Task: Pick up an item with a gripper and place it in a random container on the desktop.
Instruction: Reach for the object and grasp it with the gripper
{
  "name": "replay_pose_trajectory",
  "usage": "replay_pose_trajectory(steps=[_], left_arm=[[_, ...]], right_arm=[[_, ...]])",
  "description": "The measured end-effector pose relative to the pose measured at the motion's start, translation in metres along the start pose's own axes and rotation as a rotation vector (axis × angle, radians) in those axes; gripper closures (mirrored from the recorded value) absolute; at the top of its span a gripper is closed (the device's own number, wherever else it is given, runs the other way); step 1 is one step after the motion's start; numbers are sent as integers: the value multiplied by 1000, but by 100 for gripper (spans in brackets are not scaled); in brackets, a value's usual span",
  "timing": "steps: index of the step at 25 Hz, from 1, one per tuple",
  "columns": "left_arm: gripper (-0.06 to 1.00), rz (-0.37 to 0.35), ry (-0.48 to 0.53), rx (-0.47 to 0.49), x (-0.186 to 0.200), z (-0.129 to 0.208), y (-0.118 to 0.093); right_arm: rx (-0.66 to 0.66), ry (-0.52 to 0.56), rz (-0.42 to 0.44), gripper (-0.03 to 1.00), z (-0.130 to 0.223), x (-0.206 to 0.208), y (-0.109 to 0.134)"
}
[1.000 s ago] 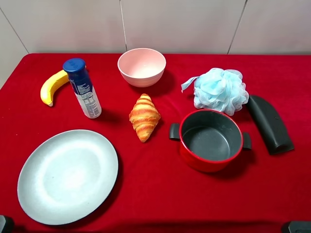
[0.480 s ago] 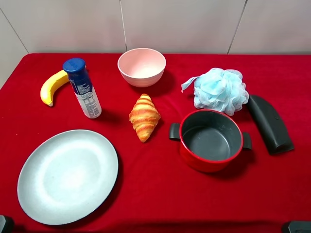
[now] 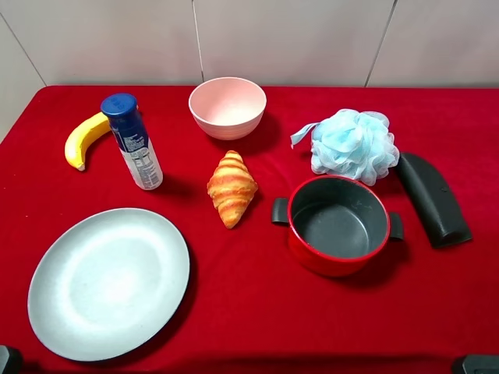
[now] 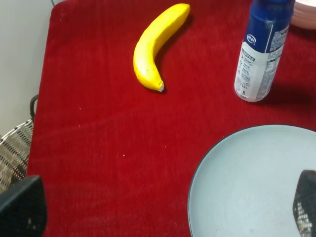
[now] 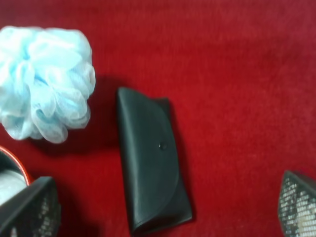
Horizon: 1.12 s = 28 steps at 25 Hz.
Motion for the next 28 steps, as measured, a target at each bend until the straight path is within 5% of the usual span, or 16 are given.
replay_pose_trajectory(steps=[28], left_arm=[[-4,0,0,0,0,0,0]], right_arm=[[145,298,22,27,-1,-129,17]])
Point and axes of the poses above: a point on each arm's last joint axis where the gripper is mounted, x pointing back along that axis away from the gripper, y along the wrist's bending axis when the last joint is at zero, z = x × y, the point moved 1 cm from there along -x, pointing out along that axis toward the gripper, and after that the axes turned 14 degrees about -x, right-handed, at the moved point
